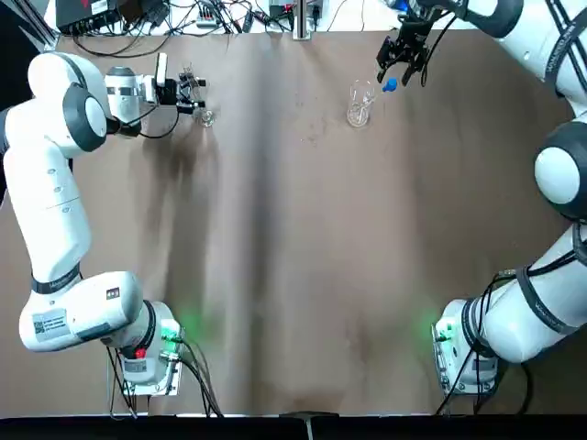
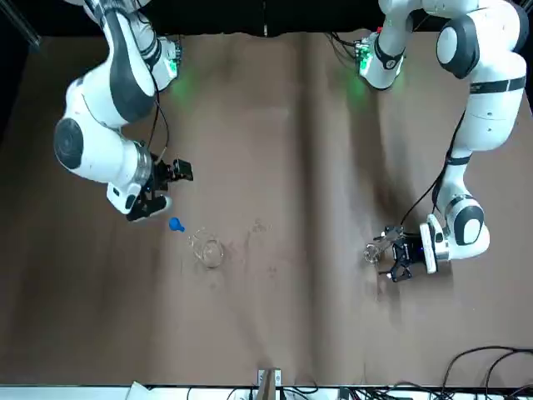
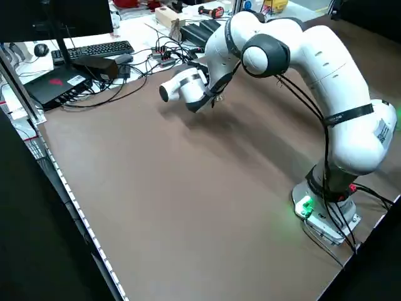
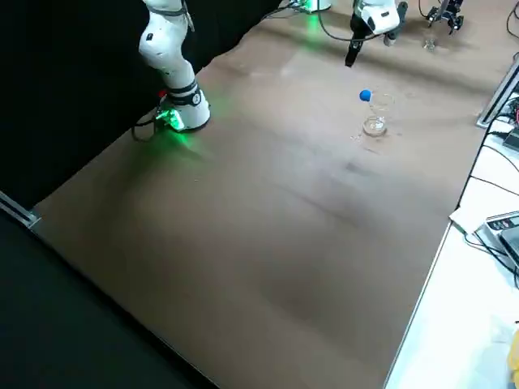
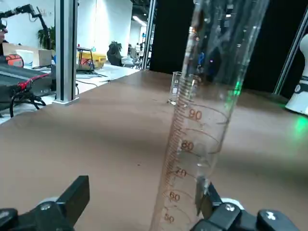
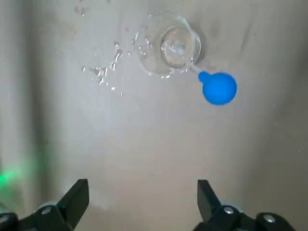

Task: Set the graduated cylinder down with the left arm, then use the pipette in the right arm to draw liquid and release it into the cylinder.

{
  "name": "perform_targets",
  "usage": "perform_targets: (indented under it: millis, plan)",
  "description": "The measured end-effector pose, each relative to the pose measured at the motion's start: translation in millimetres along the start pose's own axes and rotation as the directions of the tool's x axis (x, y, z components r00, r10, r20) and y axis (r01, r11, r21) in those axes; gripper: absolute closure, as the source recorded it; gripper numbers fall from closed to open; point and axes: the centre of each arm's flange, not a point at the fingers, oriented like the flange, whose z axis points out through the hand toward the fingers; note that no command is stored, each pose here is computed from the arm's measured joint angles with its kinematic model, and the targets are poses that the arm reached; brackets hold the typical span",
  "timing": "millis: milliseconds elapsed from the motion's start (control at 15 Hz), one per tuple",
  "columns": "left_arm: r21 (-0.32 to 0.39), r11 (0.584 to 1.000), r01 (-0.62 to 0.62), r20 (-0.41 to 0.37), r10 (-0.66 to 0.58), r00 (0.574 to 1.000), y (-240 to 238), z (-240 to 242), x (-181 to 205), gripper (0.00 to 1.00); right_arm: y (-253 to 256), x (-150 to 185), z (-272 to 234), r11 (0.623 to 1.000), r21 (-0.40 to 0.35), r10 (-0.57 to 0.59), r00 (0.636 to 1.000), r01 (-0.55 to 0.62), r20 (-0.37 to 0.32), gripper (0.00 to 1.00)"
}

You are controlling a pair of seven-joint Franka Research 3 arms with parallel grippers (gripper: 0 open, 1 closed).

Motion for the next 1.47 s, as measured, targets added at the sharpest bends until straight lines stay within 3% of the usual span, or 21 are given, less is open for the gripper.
perform_targets:
  millis: [133, 400, 467, 600, 800, 1000, 1333, 1467]
  plan:
    - [0.001, 0.992, -0.124, 0.001, 0.124, 0.992, 0, -1, 0, 0.01, 8, 13, 15, 1.000, -0.009, 0.016, 1.000, -0.016, -0.022, 0.03]
    - [0.009, 0.985, -0.174, 0.004, 0.174, 0.985, -1, -6, -1, 0.02, 31, 29, 25, 0.996, 0.033, 0.079, 0.995, -0.077, -0.060, 0.06]
    - [0.011, 0.985, -0.174, 0.005, 0.174, 0.985, -1, -8, -1, 0.07, 40, 32, 27, 0.994, 0.051, 0.103, 0.993, -0.099, -0.063, 0.06]
    - [0.013, 0.985, -0.174, 0.005, 0.174, 0.985, -2, -9, -1, 0.27, 63, 37, 28, 0.986, 0.083, 0.150, 0.987, -0.144, -0.064, 0.08]
    - [0.011, 0.986, -0.164, 0.005, 0.164, 0.986, -1, -8, -2, 0.35, 89, 41, 28, 0.974, 0.159, 0.176, 0.982, -0.163, -0.067, 0.08]
    - [0.010, 0.989, -0.147, 0.004, 0.147, 0.989, 1, -8, -4, 0.36, 105, 45, 34, 0.965, 0.190, 0.196, 0.979, -0.181, -0.062, 0.08]
    - [0.008, 0.994, -0.109, 0.003, 0.109, 0.994, 3, -6, -7, 0.57, 109, 49, 51, 0.960, 0.199, 0.207, 0.978, -0.196, -0.036, 0.13]
    - [0.008, 0.995, -0.097, 0.003, 0.097, 0.995, 3, -6, -7, 0.59, 110, 50, 56, 0.963, 0.196, 0.196, 0.980, -0.186, -0.031, 0.15]
